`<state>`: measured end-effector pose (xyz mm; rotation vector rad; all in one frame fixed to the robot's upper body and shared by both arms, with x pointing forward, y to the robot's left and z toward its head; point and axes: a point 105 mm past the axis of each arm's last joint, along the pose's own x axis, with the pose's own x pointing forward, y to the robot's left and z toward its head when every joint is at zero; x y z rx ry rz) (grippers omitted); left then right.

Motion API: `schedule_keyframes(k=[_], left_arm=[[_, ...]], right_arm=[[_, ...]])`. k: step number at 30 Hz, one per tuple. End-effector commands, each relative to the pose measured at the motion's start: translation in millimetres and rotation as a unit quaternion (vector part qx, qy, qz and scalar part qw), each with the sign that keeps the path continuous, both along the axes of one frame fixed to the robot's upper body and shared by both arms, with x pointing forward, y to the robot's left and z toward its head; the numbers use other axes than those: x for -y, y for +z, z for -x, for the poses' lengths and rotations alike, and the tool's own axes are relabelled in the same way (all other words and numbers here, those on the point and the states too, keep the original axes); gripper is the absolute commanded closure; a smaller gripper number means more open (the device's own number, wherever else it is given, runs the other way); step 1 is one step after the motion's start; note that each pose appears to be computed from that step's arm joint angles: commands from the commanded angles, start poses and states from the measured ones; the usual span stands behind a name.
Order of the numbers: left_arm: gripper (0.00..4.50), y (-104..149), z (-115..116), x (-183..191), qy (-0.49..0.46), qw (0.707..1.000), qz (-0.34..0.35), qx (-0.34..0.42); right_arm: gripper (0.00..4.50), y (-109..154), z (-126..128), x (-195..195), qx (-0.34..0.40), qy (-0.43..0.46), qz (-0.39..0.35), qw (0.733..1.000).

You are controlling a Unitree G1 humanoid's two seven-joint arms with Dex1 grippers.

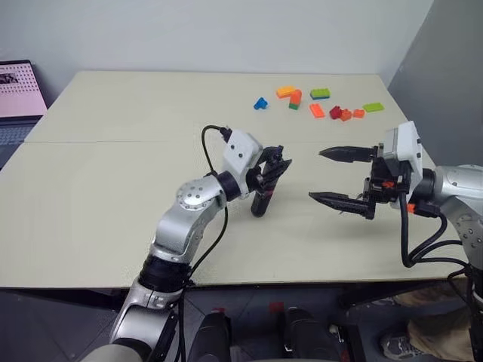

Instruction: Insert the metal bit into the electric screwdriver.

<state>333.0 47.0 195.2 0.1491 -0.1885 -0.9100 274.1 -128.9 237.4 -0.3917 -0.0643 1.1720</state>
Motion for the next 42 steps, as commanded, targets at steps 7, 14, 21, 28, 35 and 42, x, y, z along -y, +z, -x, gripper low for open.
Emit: schedule_keyframes(k=[7,14,21,28,35,42], left_arm=[[2.90,-15,12,-30,0.014,0.999,-0.017,-0.039],[2.90,-17,15,-22,0.002,0.999,-0.011,-0.046],[2.90,-20,24,-14,-0.029,0.999,-0.037,-0.027],[2.91,-21,27,-10,-0.034,0.998,-0.046,-0.011],[2.91,-22,30,-16,-0.019,0.998,-0.052,-0.006],[2.91,-22,32,-21,-0.008,0.998,-0.056,-0.004]], right_arm=[[0.00,9,2,1,0.025,0.005,0.010,1.000],[0.00,-3,-12,11,0.024,-0.015,0.057,0.998],[0.00,-30,-48,41,0.019,-0.009,0.222,0.975],[0.00,-75,-77,82,-0.020,0.050,0.432,0.900],[0.00,-103,-102,91,-0.026,0.085,0.538,0.839],[1.03,-112,-111,90,-0.021,0.096,0.581,0.808]])
